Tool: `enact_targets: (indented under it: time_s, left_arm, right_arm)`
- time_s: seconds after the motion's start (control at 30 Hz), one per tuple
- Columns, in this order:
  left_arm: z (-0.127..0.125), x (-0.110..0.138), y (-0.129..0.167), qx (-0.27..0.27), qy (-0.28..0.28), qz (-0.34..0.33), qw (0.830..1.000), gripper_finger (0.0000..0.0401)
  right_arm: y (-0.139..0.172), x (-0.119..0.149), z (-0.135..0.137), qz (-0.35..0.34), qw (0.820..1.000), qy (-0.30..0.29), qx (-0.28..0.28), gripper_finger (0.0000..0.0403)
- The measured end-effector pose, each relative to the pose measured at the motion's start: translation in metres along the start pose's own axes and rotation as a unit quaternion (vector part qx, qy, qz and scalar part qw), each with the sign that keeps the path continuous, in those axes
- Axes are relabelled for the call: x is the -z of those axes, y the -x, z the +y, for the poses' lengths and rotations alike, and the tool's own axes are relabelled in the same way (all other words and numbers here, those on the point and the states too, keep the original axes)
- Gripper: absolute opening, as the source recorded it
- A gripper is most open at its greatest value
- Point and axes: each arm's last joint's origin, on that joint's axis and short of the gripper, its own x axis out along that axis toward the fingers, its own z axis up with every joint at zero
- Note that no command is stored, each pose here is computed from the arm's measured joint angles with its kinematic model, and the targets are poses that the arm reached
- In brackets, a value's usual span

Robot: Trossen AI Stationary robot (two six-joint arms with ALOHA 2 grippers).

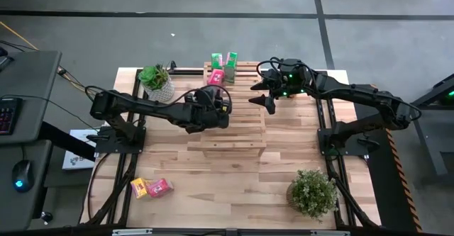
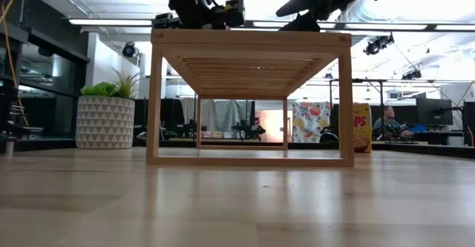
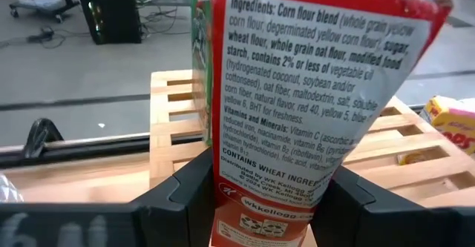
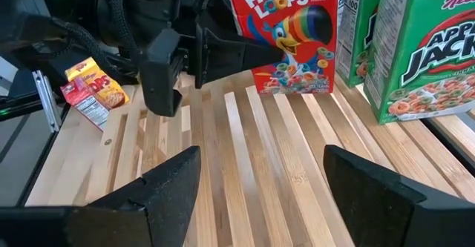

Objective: Stack cereal on shelf
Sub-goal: Put the top red cereal box on the shelf

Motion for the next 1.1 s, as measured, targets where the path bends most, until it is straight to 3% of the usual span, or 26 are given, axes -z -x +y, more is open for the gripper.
enact_targets:
  time_s: [0.27, 0.67, 1.1]
  left_arm:
    - [-0.0008, 0.0009, 0.0007, 0.004, -0.043, 0.003, 0.999, 0.0174]
    - [-0.0031, 0.0034, 0.0005, 0.042, -0.040, 0.058, 0.997, 0.0181]
    - [-0.0013, 0.0023, -0.0010, 0.041, -0.057, 0.062, 0.996, 0.0182]
  right_arm:
    - [0.0000, 0.0000, 0.0000, 0.000, 1.000, 0.000, 0.000, 0.0277]
    - [0.0000, 0.0001, 0.0000, 0.000, 1.000, 0.000, 0.000, 0.0277]
    - [0.0000, 0.0003, 0.0000, 0.001, 1.000, -0.006, 0.000, 0.0277]
